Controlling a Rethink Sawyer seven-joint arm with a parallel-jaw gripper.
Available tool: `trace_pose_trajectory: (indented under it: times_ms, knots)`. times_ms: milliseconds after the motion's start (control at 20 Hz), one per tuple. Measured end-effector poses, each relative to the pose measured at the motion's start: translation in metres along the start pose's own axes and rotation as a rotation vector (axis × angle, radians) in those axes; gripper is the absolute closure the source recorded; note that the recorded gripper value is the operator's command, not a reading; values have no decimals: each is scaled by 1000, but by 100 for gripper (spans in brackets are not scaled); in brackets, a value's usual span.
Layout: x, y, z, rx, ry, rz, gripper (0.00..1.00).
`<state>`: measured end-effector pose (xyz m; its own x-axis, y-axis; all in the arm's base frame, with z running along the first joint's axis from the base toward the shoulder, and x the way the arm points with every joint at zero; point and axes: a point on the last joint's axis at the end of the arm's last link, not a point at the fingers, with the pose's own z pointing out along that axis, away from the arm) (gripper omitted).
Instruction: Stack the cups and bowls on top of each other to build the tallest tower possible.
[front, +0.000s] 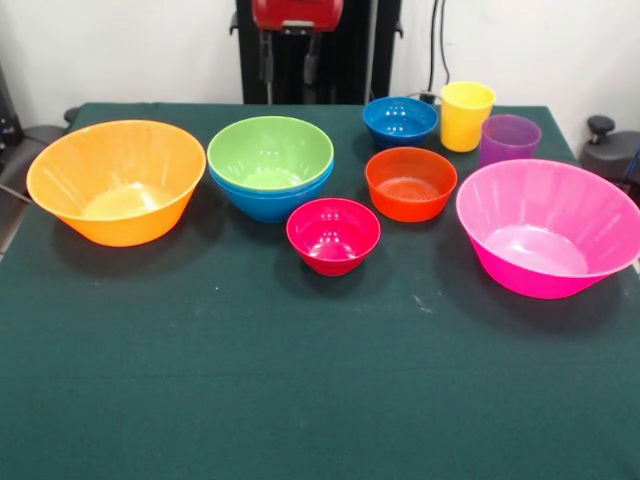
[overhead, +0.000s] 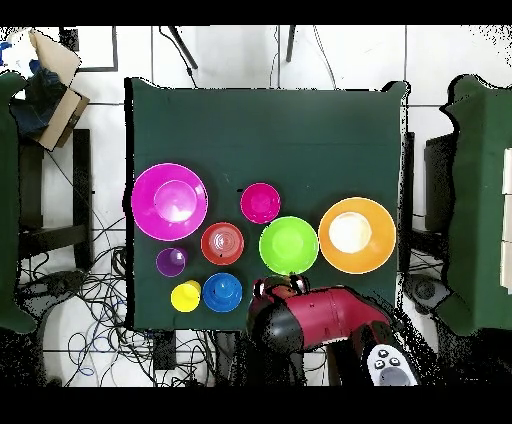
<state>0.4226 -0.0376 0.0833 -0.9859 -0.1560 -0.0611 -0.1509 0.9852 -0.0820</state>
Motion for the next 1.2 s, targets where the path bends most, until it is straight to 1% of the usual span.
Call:
trace_pose_trajectory:
  times_ms: [50, 400, 500, 800, 1200]
  knots:
    - [0, 5, 1, -4, 4, -5, 0]
    - [-1, 24, 4, -17, 21, -15, 0]
    - [2, 28, 6, -20, 32, -16, 0]
    - [4, 29, 7, -19, 42, -10, 0]
    - [5, 25, 7, -13, 36, 0, 0]
